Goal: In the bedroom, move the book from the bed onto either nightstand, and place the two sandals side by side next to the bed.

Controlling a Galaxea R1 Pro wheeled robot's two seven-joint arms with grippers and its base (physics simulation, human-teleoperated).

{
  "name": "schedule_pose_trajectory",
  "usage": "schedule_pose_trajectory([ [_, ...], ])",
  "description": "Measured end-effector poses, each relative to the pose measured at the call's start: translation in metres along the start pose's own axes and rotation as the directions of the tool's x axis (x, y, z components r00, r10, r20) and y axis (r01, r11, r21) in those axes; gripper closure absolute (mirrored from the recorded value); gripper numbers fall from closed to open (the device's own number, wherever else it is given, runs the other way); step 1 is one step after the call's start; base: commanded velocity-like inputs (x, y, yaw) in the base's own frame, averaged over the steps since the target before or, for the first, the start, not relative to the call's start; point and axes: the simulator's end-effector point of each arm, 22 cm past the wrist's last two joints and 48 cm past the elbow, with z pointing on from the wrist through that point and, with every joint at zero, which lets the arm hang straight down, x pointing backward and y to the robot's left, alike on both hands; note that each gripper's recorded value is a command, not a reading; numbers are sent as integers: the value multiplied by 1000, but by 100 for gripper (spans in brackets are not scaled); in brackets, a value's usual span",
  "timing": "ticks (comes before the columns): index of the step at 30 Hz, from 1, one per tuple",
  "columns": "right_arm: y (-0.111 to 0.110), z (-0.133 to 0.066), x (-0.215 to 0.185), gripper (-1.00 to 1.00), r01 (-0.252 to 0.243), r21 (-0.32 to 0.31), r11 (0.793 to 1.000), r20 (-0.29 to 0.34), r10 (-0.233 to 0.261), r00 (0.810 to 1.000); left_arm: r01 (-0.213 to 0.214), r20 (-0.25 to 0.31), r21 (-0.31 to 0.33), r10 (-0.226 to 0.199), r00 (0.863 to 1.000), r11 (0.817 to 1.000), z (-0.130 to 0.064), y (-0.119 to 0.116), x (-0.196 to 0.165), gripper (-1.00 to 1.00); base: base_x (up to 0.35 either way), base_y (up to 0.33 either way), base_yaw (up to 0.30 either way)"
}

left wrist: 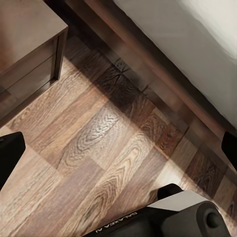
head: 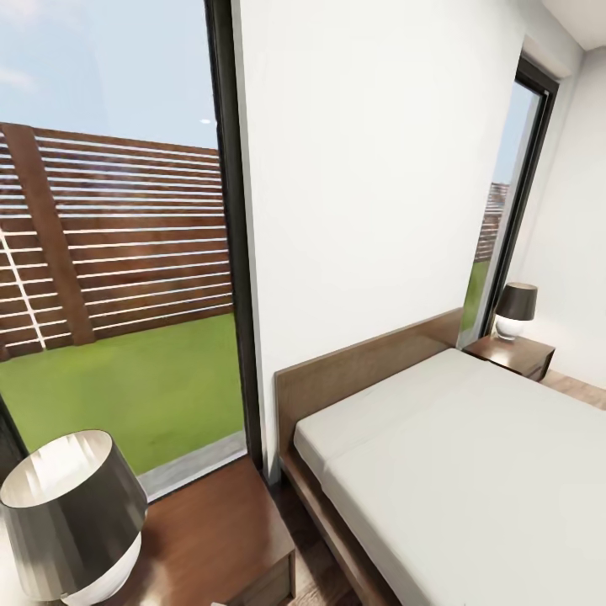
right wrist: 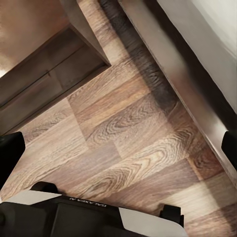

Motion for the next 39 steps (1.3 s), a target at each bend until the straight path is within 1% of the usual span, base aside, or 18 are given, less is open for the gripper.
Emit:
schedule_pose_trajectory([
  [39, 2, 1, 1, -100, 0, -6, 1000, -2, 0, 1000, 0, 0, -1, 0, 1000, 1000, 0, 1, 0, -100, 0, 0, 0],
])
